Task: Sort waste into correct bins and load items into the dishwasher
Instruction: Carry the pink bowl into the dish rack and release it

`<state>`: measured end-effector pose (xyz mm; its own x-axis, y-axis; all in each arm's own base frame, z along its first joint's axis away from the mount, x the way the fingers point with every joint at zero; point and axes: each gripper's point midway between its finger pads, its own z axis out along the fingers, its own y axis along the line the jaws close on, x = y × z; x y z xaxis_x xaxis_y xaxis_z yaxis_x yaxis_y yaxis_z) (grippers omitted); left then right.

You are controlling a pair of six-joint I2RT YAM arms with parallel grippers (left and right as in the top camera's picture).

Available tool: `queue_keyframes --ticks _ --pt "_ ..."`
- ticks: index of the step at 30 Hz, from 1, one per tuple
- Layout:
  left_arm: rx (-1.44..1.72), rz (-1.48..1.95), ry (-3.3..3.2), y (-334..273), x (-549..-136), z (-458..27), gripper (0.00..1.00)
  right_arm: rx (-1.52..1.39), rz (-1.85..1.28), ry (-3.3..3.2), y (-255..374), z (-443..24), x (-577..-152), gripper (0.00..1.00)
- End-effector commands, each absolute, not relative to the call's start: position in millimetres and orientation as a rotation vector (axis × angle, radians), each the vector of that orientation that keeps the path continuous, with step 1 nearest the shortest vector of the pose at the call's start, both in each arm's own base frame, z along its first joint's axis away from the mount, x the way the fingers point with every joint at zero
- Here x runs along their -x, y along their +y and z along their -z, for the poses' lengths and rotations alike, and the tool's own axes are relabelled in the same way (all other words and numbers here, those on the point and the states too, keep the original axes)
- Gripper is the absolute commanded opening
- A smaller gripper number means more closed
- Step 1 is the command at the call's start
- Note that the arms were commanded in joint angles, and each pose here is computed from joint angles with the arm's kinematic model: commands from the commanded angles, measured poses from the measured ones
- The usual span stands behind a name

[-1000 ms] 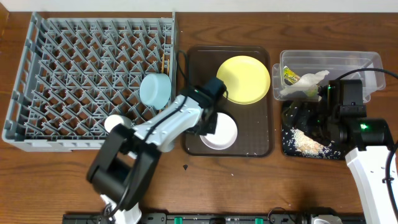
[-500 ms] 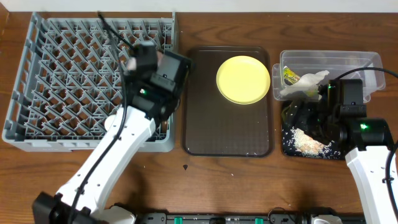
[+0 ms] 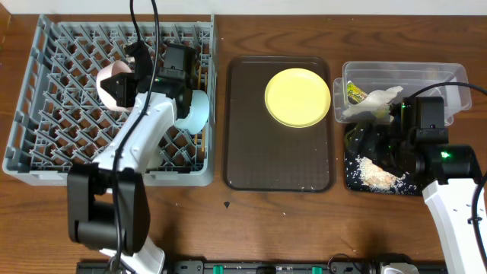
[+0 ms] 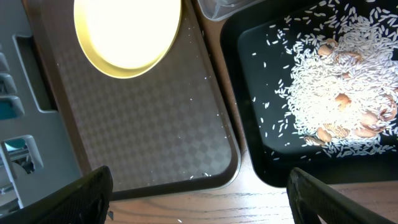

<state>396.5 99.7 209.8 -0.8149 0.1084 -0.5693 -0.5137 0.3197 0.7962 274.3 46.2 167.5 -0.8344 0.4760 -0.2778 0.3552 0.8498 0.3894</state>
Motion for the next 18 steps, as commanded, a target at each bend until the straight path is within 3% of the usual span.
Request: queue_keyframes --ticks 1,18 --pt "0.374 -1.624 2.029 112.6 -395.0 -205.7 0.08 -0.611 -0.460 2.644 44.6 -172.2 -277.1 0.88" --pt "0.259 -1.623 2.099 97.6 -399.4 -176.6 0.07 -0.610 -0.451 2.637 43.3 -172.6 -278.7 0.89"
